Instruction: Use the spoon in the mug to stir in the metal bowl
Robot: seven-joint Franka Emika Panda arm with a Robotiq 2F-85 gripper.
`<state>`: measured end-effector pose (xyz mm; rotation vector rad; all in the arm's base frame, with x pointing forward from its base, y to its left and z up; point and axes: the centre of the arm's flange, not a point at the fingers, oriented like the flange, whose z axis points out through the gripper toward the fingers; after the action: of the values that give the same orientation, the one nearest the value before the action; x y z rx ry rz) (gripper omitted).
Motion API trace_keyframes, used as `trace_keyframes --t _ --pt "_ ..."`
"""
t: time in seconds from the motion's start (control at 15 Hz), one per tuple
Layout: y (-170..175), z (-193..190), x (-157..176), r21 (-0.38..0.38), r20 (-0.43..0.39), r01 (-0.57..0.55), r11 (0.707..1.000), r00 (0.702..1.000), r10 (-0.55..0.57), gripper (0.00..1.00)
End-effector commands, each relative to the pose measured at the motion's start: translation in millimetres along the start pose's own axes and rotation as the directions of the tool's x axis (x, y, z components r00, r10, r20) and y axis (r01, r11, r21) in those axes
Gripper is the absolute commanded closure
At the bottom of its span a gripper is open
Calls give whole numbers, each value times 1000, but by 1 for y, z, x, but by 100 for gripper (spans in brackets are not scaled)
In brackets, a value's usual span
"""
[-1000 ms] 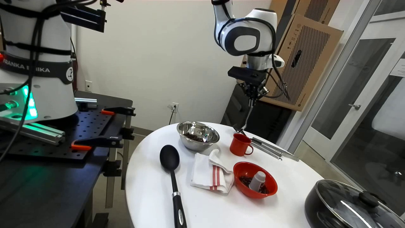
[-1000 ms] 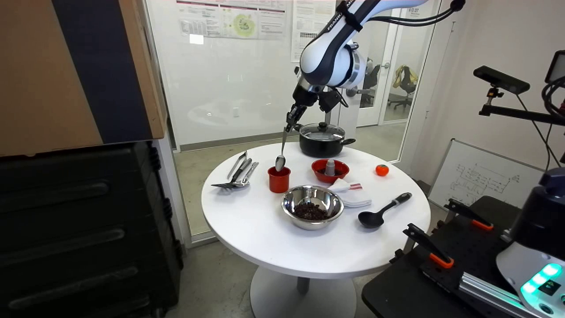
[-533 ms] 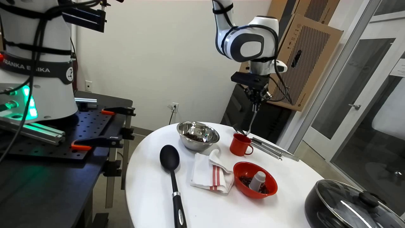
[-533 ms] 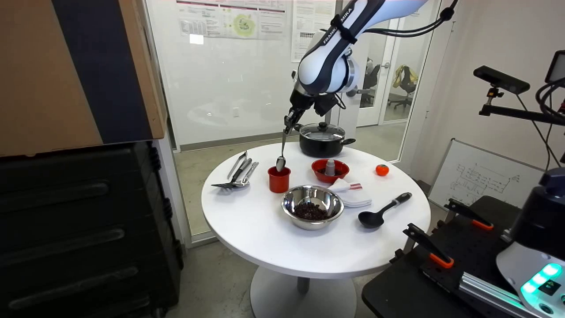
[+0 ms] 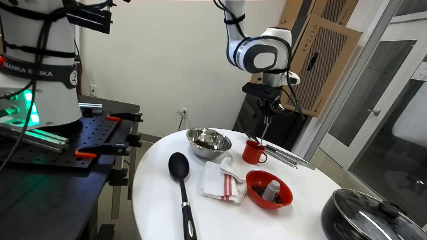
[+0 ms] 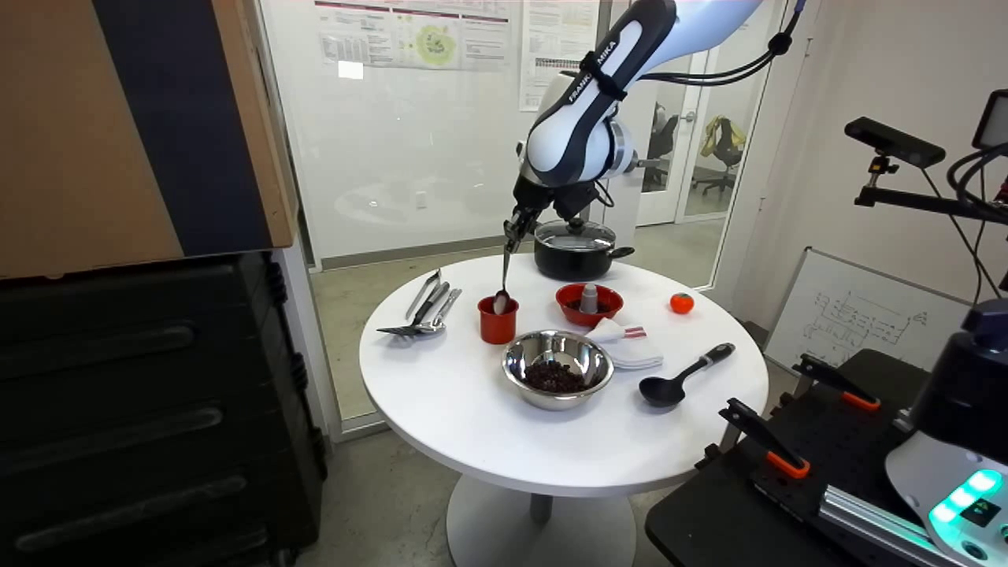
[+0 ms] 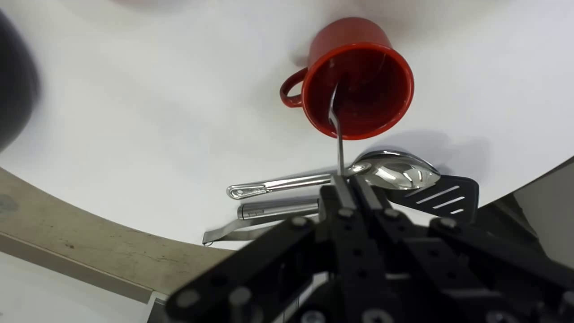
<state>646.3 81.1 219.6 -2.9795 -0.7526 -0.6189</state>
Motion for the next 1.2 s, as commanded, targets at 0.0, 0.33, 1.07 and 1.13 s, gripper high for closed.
trace_keyframes --t 0.0,0.33,1.07,1.13 --pt "-1 15 1 -18 21 -18 1000 1000 18 99" --pt "1 31 -18 -11 61 -48 999 997 49 99" --pt "-3 21 -37 -10 90 -182 983 979 182 99" --pt "-3 19 -38 -3 96 -187 982 978 187 99"
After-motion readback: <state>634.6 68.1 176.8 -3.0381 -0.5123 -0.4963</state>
